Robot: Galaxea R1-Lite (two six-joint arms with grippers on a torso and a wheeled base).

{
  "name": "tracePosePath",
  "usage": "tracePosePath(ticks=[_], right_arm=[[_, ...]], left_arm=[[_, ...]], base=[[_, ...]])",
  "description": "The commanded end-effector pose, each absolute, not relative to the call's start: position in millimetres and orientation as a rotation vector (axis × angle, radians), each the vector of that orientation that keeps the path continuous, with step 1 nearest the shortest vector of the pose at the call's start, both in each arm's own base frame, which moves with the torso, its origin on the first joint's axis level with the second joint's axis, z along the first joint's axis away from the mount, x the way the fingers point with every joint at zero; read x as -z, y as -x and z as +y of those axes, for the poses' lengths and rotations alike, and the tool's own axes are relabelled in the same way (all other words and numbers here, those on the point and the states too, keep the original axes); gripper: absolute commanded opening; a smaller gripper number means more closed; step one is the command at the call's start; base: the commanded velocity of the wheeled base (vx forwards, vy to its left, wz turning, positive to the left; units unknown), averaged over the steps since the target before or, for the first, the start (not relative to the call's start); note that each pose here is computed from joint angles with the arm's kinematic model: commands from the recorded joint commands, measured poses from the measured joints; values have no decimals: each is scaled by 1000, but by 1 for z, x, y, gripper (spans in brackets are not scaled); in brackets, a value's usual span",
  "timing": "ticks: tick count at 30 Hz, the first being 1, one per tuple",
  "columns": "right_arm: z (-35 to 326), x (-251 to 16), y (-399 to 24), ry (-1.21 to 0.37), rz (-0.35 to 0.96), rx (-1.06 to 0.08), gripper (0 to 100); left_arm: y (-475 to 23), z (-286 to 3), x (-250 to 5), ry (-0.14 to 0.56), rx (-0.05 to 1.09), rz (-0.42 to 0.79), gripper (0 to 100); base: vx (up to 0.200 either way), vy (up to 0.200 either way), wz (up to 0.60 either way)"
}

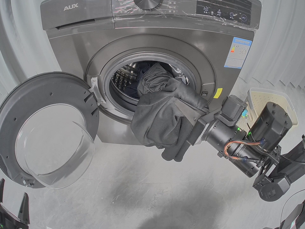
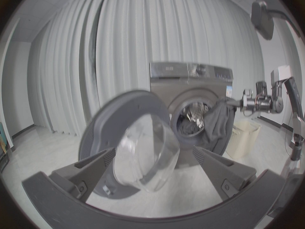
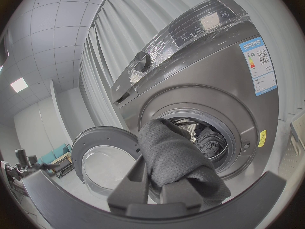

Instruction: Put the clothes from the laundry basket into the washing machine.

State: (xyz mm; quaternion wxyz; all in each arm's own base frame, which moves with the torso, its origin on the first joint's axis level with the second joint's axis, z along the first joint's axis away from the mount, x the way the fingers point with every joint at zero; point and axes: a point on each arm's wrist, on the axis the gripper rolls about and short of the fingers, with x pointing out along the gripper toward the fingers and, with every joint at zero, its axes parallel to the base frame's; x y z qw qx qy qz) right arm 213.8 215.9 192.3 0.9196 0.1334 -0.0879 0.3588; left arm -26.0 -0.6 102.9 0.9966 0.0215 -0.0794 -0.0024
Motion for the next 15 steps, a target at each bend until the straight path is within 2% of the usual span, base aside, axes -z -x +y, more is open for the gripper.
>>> tracePosePath(ticks=[1, 2, 4, 5, 7, 9, 15], right_arm=[[240, -190, -223, -291, -190, -725, 0], [242, -190, -223, -293, -191, -727, 0], [247, -187, -222, -294, -183, -739, 0], [247, -187, -222, -294, -183, -739, 0], [250, -182, -225, -287, -171, -735, 0], [252, -180, -227, -284, -165, -736, 0], [254, -174, -234, -249, -165, -753, 0]], left_arm=[[14, -1, -148, -60, 16, -197, 100], [12, -1, -146, -62, 36, -174, 100], [-3, -3, -135, -47, 204, -52, 100], [-3, -3, -135, -47, 204, -52, 100], [-11, -7, -137, -15, 376, 3, 100], [-23, -11, -147, 13, 473, 65, 100], [-69, -26, -161, 13, 547, 147, 100]], base=[[0, 0, 0], [0, 0, 0], [0, 0, 0], [0, 0, 0], [0, 0, 0], [0, 0, 0], [0, 0, 0]])
